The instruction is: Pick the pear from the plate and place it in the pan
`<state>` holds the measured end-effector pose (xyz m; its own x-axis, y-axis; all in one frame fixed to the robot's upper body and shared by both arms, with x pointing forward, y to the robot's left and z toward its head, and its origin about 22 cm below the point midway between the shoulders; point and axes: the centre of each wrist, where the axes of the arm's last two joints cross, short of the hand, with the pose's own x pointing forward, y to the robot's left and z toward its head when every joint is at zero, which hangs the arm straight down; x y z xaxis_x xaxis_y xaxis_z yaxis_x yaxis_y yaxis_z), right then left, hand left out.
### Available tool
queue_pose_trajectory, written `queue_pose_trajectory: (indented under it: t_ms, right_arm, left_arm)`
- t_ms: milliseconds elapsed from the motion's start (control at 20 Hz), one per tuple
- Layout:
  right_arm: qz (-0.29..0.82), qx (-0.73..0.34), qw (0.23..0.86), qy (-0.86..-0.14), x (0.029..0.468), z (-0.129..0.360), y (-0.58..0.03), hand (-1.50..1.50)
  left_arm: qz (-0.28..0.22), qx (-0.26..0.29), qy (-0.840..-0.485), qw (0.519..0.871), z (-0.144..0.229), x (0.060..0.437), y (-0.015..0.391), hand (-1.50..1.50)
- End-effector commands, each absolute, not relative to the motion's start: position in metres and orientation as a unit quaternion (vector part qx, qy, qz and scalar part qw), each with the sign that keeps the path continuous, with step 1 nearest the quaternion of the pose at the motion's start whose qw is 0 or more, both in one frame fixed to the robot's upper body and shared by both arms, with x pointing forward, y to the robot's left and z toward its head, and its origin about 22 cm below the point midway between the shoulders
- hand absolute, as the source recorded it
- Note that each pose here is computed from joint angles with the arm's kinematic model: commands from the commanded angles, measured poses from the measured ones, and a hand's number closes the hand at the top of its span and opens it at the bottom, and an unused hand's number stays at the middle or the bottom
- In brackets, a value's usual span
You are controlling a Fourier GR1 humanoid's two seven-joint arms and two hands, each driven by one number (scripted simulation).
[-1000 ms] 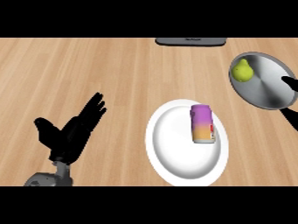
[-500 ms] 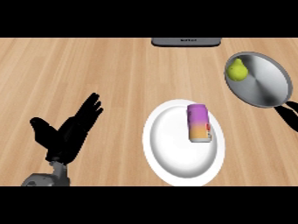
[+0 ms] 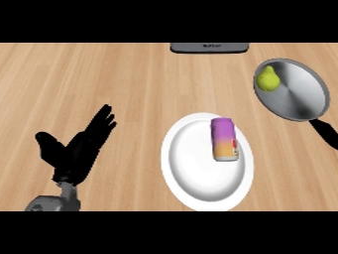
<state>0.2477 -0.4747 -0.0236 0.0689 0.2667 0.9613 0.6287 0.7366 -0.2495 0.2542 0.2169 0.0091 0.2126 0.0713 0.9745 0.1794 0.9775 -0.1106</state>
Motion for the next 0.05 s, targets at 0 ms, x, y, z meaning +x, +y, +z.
queue_pose_trajectory:
  t_ms: [0]
  right_arm:
    - [-0.143, -0.329, 0.646, -0.674, 0.2444, -0.0098, -0.4638, -1.50]
  left_arm:
    - [-0.043, -0.102, -0.626, 0.772, 0.0290, 0.2511, 0.2143, 0.00]
